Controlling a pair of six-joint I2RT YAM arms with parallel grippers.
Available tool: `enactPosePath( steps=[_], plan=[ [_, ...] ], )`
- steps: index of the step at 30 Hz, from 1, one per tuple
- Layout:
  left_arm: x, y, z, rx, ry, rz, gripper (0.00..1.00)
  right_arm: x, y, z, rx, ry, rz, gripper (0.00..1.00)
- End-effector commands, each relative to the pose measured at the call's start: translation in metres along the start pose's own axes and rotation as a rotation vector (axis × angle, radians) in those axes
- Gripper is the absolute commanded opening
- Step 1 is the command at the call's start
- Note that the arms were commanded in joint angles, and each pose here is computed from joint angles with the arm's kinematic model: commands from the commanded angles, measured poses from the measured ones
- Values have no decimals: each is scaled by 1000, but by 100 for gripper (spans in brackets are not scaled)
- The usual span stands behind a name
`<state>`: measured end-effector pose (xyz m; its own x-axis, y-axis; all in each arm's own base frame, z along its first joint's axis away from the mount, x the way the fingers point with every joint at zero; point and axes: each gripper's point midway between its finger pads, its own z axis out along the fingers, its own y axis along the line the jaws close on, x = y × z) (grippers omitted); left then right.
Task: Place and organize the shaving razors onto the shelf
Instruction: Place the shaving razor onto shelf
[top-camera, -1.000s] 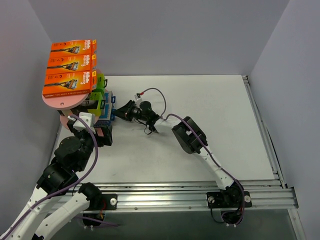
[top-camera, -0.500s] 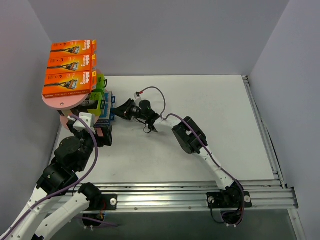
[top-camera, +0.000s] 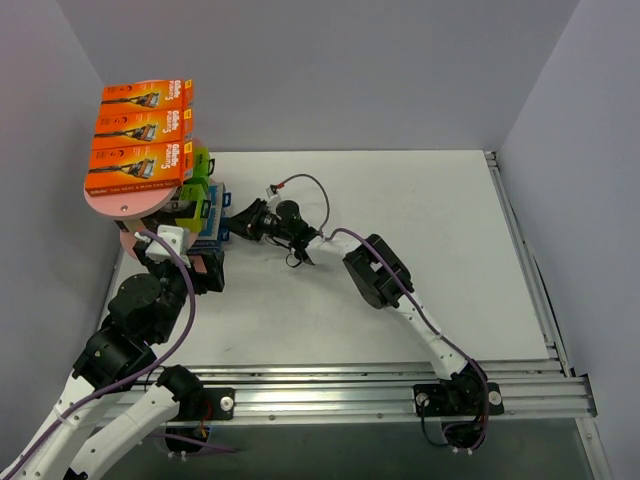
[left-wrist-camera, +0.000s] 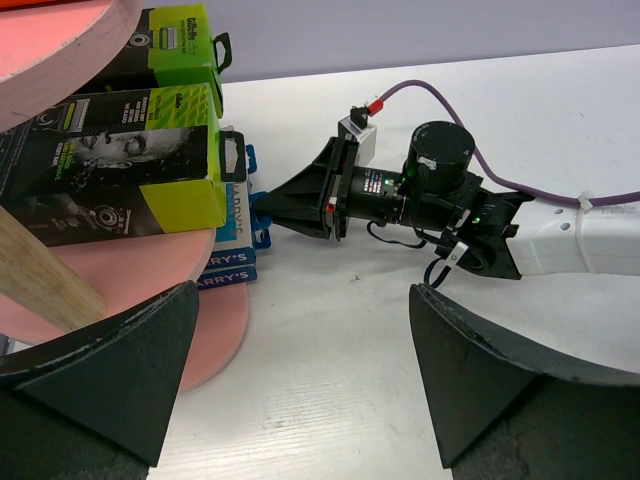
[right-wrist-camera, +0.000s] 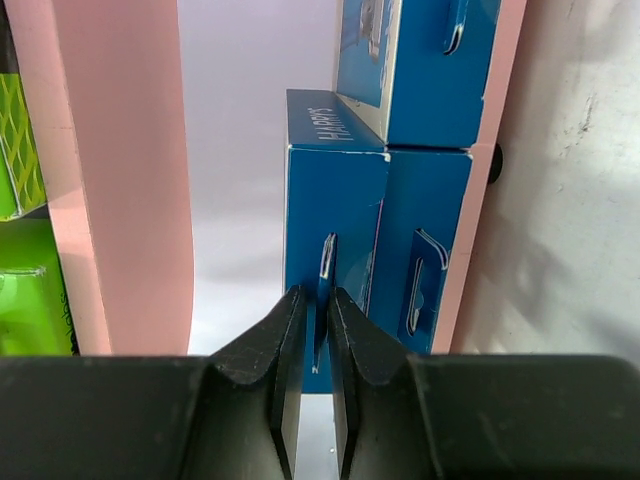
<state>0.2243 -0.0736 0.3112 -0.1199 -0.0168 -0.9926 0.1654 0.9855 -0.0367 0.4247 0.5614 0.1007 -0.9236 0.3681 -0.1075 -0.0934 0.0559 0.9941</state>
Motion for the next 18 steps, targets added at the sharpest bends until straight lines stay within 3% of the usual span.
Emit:
enactPosePath(
  steps=[1,11,18],
  plan=[
    [-16,-3,-2,17,-56,-35,95,6,24,6,-78,23,-46,12],
    [-16,-3,-2,17,-56,-35,95,8,23,6,-78,26,-43,13],
    [-16,-3,-2,14,-55,-34,95,8,25,6,-85,28,-43,23]
  ],
)
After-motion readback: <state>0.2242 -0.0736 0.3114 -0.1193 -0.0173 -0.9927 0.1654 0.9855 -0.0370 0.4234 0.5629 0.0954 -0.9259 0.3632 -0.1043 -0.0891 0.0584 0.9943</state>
